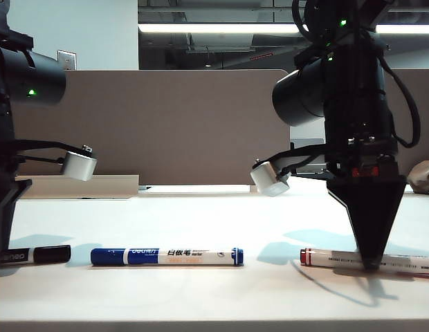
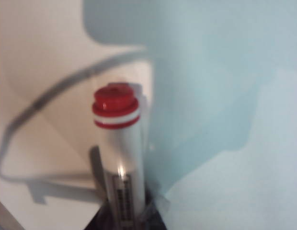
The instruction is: Pick up the markers one by one and line them up horizontally in a straight line on the table.
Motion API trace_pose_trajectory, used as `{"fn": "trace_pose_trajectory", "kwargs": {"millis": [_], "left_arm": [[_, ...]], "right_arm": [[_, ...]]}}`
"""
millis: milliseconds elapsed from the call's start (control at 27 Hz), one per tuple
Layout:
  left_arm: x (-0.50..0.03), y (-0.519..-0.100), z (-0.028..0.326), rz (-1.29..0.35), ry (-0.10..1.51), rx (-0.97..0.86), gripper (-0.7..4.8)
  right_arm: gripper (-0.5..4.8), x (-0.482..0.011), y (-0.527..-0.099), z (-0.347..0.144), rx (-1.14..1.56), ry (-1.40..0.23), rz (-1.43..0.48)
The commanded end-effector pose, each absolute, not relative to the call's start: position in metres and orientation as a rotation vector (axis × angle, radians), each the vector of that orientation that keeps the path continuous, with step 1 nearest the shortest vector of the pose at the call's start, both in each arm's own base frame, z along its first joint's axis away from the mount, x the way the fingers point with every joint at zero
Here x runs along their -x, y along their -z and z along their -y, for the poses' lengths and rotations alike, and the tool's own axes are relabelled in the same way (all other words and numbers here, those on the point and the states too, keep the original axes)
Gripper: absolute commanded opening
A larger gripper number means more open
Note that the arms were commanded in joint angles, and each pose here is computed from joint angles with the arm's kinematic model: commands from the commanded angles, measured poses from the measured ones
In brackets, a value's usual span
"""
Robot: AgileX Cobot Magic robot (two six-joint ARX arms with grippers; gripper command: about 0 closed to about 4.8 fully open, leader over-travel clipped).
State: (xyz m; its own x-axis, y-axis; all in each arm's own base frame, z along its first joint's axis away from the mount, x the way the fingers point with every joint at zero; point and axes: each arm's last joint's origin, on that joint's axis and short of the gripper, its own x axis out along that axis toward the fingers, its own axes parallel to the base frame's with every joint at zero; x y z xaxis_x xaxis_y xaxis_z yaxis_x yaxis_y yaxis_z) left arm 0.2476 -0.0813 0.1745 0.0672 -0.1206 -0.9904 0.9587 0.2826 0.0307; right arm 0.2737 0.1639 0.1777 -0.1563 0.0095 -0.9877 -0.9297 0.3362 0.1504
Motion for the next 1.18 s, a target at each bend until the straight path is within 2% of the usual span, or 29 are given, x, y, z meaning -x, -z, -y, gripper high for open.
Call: {"fn": "trace_pose_trajectory", "kwargs": {"millis": [37,407,1184], "left_arm": [[-0.246,-0.174,0.082,-1.186,1.056,-0.933,0.53],[-0.246,-0.174,0.084,-1.110,1.169,-0.944,0.53],[-0.247,-0.175,0.086,-1.060,1.214,-0.902,0.53]], "right_arm": [[0.68,-0.275,-0.175,-0.165,0.904,-1.048,-1.455],[0.68,-0.278,-0.175,-0.165,0.977,-1.065,-1.406],[0.67,-0.271,-0.174,-0.196,1.090,-1.160,-1.229]]}}
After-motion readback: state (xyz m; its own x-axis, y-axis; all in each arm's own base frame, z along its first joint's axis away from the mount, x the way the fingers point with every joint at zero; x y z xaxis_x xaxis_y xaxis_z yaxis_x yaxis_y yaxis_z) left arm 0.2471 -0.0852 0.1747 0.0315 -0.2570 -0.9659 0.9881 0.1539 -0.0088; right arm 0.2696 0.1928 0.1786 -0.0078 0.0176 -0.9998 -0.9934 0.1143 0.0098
